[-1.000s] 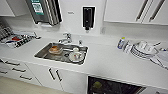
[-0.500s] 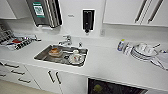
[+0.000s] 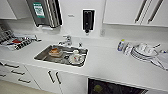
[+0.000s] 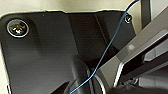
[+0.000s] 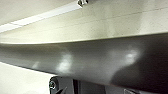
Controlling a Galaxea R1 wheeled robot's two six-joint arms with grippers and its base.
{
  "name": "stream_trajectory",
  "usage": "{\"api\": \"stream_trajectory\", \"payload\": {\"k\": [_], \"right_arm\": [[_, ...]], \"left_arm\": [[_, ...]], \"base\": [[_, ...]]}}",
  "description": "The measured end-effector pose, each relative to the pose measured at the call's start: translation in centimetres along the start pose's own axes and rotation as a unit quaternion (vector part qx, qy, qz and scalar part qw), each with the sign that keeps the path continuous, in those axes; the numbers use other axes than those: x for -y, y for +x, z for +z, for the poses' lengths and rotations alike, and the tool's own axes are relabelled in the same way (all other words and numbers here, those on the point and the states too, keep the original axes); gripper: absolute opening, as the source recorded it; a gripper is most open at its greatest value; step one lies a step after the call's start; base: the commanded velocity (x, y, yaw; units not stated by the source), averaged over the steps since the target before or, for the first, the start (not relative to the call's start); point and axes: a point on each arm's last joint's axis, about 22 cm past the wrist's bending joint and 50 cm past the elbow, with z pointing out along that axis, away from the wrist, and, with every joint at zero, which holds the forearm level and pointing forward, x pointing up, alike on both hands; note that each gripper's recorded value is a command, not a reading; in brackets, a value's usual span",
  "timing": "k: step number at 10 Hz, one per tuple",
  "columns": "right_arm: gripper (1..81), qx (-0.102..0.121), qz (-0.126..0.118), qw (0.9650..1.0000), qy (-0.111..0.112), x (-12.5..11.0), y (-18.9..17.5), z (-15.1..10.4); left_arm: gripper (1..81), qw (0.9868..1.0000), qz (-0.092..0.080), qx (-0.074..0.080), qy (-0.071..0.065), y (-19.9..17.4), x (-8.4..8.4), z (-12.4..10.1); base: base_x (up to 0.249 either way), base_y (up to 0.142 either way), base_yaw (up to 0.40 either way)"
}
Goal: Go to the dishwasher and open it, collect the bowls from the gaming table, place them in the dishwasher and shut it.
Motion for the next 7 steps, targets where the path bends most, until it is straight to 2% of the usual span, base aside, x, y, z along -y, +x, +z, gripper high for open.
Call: {"api": "stream_trajectory", "payload": {"k": [4,7], "right_arm": [[81.1,-0.008,0.014,0.9996,0.025,2.4,1.8,-0.5],[81.1,-0.026,0.016,0.9982,0.052,5.2,5.3,-2.0]], "left_arm": [[81.1,1.0000,0.001,0.000,0.000,0.0,-0.1,0.0],[81.1,1.0000,0.001,0.000,0.000,0.0,-0.1,0.0]], "base": [[0.000,0.000,0.000],[0.000,0.000,0.000]]}}
